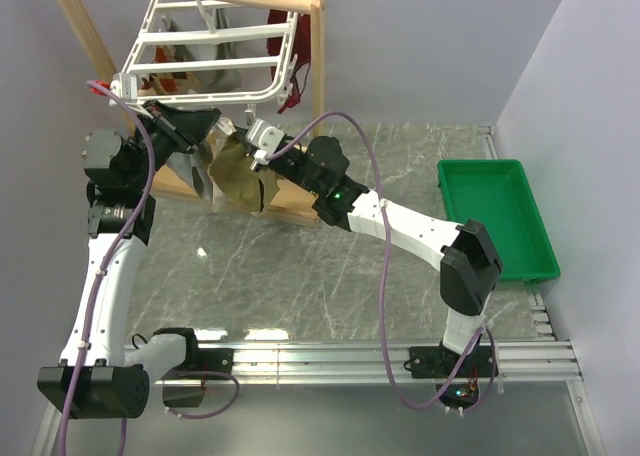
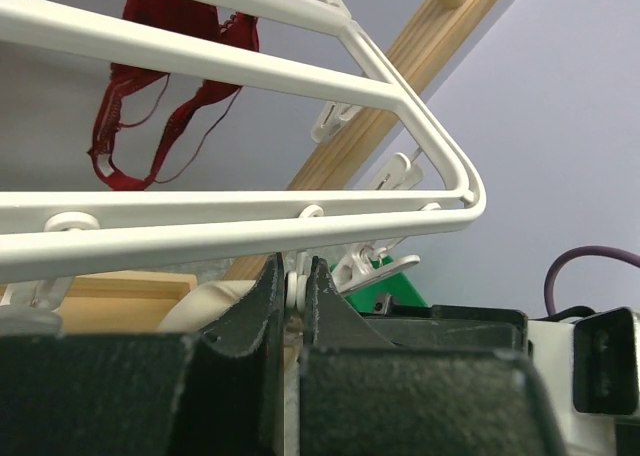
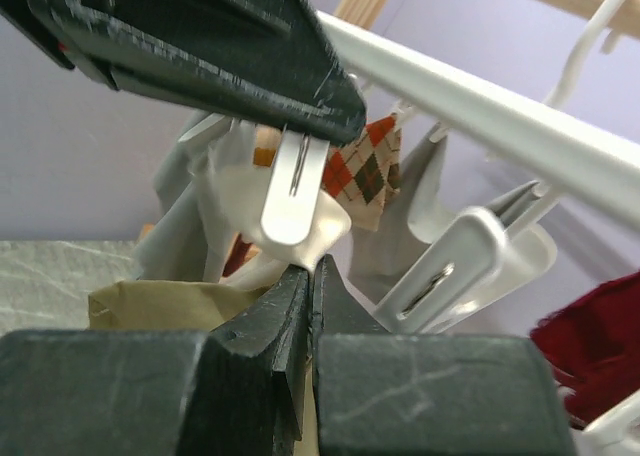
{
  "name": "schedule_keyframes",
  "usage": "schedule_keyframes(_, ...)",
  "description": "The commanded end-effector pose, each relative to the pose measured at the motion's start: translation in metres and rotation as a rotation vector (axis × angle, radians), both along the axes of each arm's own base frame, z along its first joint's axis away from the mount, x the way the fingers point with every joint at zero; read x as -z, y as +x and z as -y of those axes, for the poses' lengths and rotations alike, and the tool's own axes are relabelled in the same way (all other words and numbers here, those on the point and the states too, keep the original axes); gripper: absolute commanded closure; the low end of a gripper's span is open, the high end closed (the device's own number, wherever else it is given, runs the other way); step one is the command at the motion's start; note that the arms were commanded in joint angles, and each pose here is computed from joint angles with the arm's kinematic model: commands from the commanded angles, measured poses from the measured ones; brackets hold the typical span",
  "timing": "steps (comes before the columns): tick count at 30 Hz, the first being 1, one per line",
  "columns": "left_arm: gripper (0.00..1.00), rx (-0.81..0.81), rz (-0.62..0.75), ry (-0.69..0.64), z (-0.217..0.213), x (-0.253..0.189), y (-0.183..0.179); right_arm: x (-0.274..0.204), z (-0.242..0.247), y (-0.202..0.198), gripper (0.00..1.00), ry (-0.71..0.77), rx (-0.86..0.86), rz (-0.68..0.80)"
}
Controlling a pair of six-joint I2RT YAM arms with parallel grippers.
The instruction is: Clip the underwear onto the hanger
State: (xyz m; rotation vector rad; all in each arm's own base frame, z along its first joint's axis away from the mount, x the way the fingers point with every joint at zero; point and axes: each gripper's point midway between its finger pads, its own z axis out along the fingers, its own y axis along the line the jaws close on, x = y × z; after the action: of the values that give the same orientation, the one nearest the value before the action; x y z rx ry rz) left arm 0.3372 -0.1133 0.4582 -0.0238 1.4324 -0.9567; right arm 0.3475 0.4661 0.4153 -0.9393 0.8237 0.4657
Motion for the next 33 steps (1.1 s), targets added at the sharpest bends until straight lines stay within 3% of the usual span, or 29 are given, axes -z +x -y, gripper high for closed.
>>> schedule_keyframes(1,1.0,0.064,0.006,-0.022,0.011,-0.005,-0.02,-0.037,0.003,-0.007,1.0,0.084,-0.008,0.036)
schedule_keyframes(12,0.99,0.064,-0.003,-0.077,0.01,-0.003,-0.016,-0.05,0.003,-0.01,1.0,0.118,-0.007,0.033)
schedule_keyframes(33,0.82,0.042,0.012,-0.081,0.007,-0.014,-0.014,-0.057,-0.001,-0.008,1.0,0.133,0.007,0.056)
